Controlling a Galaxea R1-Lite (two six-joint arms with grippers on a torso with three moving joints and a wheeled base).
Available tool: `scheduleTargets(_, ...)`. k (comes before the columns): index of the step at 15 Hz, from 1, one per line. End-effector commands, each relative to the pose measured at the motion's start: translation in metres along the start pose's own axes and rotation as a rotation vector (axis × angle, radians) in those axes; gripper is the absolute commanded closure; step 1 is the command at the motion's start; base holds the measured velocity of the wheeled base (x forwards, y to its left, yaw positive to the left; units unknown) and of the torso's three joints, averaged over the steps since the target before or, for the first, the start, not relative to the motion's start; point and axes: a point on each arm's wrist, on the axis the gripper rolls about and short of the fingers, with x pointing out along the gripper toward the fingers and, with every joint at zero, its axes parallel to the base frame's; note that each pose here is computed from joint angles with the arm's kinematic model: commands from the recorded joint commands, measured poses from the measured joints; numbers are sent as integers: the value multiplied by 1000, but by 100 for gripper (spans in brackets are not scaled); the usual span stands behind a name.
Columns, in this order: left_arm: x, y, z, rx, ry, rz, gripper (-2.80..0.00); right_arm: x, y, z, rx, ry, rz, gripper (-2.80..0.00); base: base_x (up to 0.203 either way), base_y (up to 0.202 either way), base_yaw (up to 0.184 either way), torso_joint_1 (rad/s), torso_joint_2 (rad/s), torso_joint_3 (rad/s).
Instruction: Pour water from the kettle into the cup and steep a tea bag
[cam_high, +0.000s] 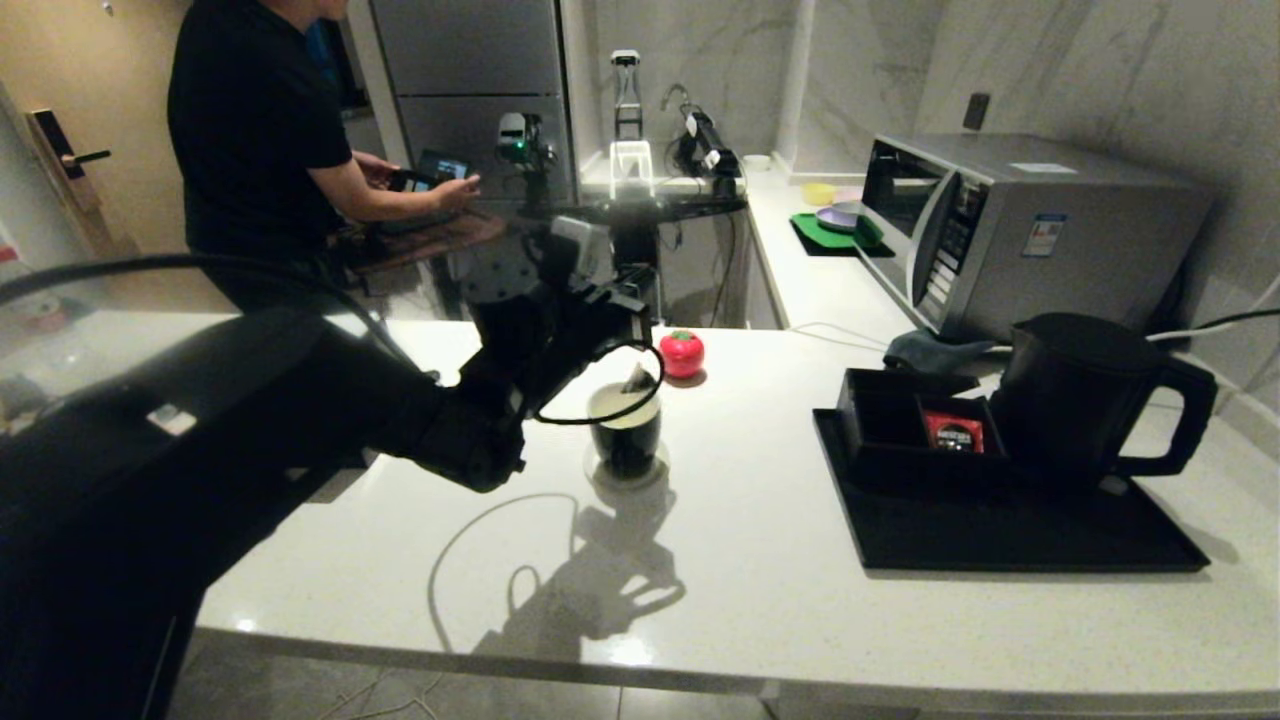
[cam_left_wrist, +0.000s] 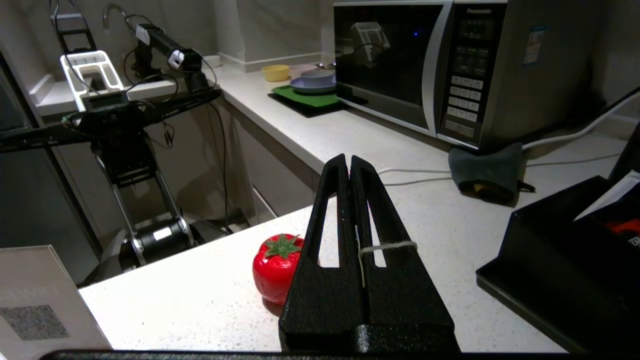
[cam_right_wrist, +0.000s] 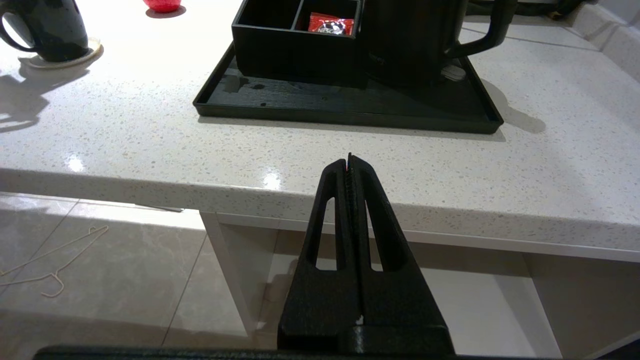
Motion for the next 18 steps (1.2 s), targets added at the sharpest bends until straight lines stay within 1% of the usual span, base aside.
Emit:
scheduleTargets(1,0,0,-2,0,-2,-1,0,0,0,0,0,1,0,0,0,0,0,0,0,0)
scheduleTargets(11,1,4,-41,-11,71,5,0,0,0,0,0,1,1,0,0,0,0,0,0,0)
scheduleTargets(13,1,4,-46,-13,80,6,0,0,0,0,0,1,1,0,0,0,0,0,0,0)
scheduleTargets(15,1,8,-55,-14,95,12,0,0,0,0,0,1,1,0,0,0,0,0,0,0)
scheduleTargets(18,0,8,-68,-16,102,12,0,0,0,0,0,1,1,0,0,0,0,0,0,0)
